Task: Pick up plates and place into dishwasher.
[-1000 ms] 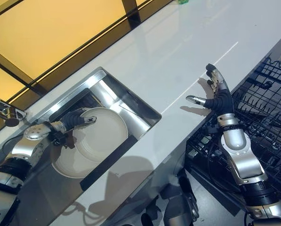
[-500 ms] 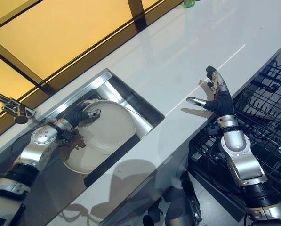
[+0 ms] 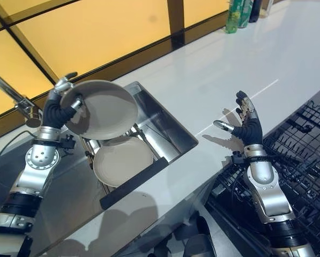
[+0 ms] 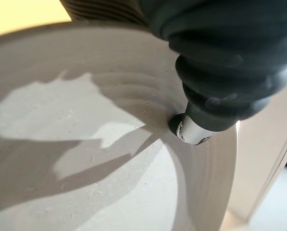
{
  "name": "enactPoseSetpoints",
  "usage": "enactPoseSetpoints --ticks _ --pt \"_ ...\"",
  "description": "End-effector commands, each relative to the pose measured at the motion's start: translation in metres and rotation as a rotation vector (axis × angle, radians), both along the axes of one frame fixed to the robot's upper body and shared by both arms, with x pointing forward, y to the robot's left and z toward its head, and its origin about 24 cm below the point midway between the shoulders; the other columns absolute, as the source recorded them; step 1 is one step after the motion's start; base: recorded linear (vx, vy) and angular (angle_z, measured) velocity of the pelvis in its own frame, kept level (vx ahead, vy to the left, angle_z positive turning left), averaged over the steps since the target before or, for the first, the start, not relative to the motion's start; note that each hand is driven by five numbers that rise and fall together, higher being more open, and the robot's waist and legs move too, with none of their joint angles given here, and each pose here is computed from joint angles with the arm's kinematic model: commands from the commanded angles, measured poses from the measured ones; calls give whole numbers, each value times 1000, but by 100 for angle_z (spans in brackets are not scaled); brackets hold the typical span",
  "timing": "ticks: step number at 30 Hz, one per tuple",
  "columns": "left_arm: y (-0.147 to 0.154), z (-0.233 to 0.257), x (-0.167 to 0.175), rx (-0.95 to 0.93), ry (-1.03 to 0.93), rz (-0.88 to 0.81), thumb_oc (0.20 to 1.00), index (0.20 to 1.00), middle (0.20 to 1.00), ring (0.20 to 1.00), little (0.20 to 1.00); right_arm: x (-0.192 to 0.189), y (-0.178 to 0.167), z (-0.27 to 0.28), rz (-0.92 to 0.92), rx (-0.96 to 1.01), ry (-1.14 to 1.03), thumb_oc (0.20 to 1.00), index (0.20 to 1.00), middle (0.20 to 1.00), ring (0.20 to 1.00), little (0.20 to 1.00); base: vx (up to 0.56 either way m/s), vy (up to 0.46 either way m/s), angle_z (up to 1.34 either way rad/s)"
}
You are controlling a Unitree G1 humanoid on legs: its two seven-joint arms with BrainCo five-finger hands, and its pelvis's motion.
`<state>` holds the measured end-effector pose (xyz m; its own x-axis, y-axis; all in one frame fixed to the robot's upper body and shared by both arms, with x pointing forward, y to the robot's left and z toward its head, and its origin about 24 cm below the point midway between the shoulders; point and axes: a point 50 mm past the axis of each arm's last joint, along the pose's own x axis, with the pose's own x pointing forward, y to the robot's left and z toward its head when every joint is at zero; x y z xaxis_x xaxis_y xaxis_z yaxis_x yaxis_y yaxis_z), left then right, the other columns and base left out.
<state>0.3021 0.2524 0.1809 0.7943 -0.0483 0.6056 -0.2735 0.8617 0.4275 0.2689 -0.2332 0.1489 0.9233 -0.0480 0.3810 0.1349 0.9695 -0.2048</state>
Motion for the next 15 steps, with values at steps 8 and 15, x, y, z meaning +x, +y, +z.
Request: enactPoseSetpoints --ticks 8,15 --pt "4 62 -26 40 -358 5 200 200 200 200 200 -4 32 48 241 -5 -242 1000 1000 1000 1000 1000 -38 -51 9" --pt "-37 62 -33 -29 -469 -116 200 200 200 200 200 -8 81 75 512 7 -328 1000 1000 1000 1000 1000 -31 -48 8"
